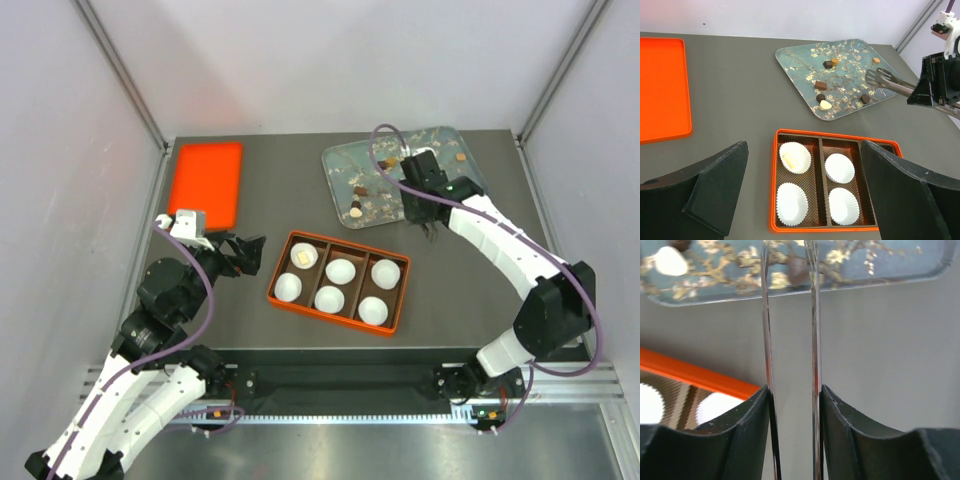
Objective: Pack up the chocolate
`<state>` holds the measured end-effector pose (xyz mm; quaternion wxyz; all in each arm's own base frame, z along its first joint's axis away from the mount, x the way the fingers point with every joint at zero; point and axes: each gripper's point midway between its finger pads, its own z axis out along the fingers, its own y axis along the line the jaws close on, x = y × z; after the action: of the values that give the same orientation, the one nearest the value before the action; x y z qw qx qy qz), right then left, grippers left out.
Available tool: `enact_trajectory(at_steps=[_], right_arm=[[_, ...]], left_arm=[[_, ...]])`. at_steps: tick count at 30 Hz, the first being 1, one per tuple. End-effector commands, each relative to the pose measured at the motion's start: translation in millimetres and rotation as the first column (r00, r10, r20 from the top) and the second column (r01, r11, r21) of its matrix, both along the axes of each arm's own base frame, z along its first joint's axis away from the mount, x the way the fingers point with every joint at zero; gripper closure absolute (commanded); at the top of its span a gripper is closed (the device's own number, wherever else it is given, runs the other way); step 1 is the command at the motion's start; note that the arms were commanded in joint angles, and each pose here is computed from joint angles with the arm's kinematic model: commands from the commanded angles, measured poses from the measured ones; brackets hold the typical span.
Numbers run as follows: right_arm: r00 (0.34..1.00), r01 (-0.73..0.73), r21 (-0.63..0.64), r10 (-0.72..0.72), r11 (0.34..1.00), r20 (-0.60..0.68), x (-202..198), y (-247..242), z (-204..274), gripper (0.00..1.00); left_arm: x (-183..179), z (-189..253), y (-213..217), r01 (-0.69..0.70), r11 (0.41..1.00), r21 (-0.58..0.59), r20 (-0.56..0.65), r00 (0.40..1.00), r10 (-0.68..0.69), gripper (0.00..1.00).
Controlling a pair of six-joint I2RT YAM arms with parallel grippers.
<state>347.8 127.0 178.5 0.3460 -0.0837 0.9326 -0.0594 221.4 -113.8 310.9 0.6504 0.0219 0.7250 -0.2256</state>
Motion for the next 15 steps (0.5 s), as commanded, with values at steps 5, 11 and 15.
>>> enact_trajectory(at_steps=[5, 11, 15], right_arm=[[0.999, 0.021, 0.05, -0.02, 0.999, -0.025, 7.4, -18.5, -12.8, 0.54], [0.998, 0.026, 0.056, -0.023, 0.998, -0.056, 10.8, -23.2, -32.1, 0.53], [0.996, 0.043, 0.039, -0.04, 0.998, -0.075, 14.5, -27.3, -43.9, 0.53]], left_arm=[[4.6, 7.7, -0.6, -0.008, 1.0, -0.019, 0.037, 0.999, 0.009, 0.01], [4.6, 7.7, -0.6, -0.008, 1.0, -0.019, 0.037, 0.999, 0.009, 0.01], [4.6, 7.7, 0.3, -0.013, 1.0, -0.02, 0.037, 0.999, 0.013, 0.01]])
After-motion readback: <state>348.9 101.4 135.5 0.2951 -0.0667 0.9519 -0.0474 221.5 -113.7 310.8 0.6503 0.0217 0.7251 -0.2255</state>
